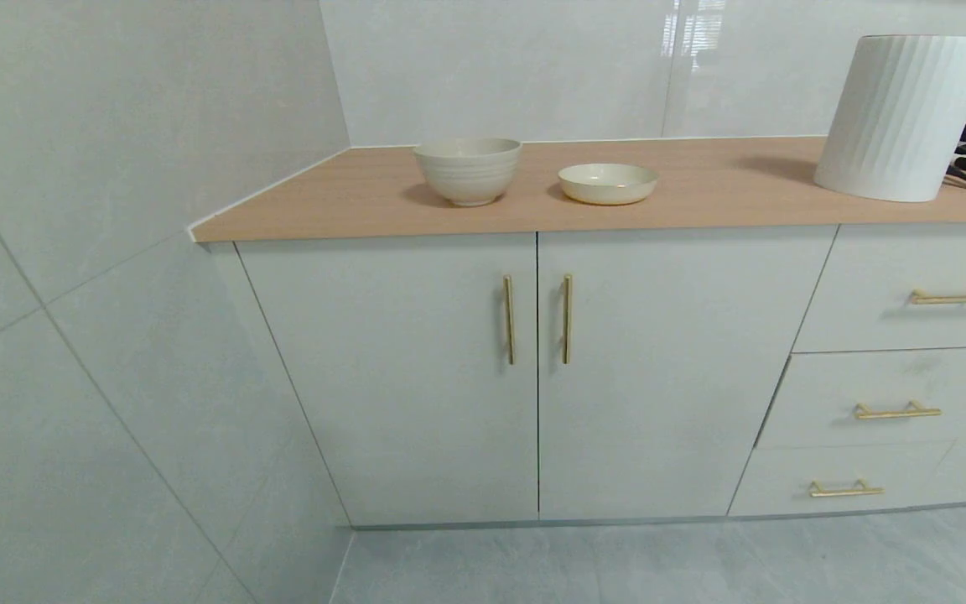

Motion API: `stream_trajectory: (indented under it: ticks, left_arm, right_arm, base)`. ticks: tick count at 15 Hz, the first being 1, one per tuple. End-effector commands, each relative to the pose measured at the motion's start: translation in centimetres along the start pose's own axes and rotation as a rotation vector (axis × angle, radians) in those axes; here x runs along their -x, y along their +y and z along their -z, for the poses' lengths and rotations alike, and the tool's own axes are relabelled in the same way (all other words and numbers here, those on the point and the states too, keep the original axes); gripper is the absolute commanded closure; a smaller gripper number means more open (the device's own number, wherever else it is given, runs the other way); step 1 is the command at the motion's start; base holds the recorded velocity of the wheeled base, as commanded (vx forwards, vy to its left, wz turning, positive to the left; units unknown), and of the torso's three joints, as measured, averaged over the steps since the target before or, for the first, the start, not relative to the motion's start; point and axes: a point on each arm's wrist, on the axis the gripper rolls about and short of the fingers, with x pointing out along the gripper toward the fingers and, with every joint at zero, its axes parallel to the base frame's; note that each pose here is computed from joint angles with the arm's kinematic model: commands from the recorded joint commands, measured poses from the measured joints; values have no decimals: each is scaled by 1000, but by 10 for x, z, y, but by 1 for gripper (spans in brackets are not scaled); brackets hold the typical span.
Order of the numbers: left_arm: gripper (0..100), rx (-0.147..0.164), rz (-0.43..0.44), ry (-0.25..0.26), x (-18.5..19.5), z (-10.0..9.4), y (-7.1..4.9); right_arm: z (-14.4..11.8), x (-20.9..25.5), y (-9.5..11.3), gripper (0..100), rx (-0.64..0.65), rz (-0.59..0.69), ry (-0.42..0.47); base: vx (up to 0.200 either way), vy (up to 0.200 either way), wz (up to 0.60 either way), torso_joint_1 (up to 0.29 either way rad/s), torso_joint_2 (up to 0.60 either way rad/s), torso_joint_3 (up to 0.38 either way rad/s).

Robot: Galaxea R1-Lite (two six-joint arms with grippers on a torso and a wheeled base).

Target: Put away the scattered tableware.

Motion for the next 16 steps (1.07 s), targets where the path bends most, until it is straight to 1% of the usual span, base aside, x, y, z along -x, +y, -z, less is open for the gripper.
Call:
stream_trajectory:
  ticks: [1, 3, 4, 5, 6, 8, 9, 10, 11, 12, 13, 15, 16]
  left_arm:
    - [0, 0, -1, 0, 0, 0, 0]
    - [0, 0, -1, 0, 0, 0, 0]
    - [0, 0, 0, 0, 0, 0, 0]
    - [0, 0, 0, 0, 0, 0, 0]
    - [0, 0, -1, 0, 0, 0, 0]
    - [0, 0, -1, 0, 0, 0, 0]
    - [0, 0, -1, 0, 0, 0, 0]
    - [0, 2, -1, 0, 0, 0, 0]
    - [0, 2, 0, 0, 0, 0, 0]
    - [0, 2, -1, 0, 0, 0, 0]
    - [0, 0, 0, 0, 0, 0, 0]
    - [0, 0, -1, 0, 0, 0, 0]
    - [0, 0, 0, 0, 0, 0, 0]
  right_arm:
    - [0, 0, 0, 0, 2, 0, -1]
    - [-4, 1, 0, 0, 9, -12, -11]
    - [-32, 5, 1, 0, -4, -81, -59]
    - [-57, 3, 1, 0, -54, -131, -60]
    - [-78, -4, 2, 0, -71, -166, -31]
    - [-117, -38, 6, 0, -78, -294, 82]
    - [-133, -59, 9, 0, -90, -353, 140]
    - [-144, -80, 11, 0, -99, -401, 191]
    - [-152, -99, 13, 0, -109, -439, 235]
    - [-154, -106, 14, 0, -111, -455, 251]
    - [-161, -125, 21, 0, -114, -510, 290]
    - [-167, -148, 29, 0, -115, -545, 330]
    - [-171, -172, 35, 0, -119, -556, 366]
  base:
    - [0, 0, 0, 0, 0, 0]
    - [0, 0, 0, 0, 0, 0]
    - [0, 0, 0, 0, 0, 0]
    - [0, 0, 0, 0, 0, 0]
    - [0, 0, 0, 0, 0, 0]
    - [0, 0, 0, 0, 0, 0]
    - [0, 0, 0, 0, 0, 0]
    - [0, 0, 0, 0, 0, 0]
    - [0, 0, 0, 0, 0, 0]
    - [0, 0, 0, 0, 0, 0]
    - [0, 0, 0, 0, 0, 0]
    - [0, 0, 0, 0, 0, 0]
    - [0, 0, 0, 0, 0, 0]
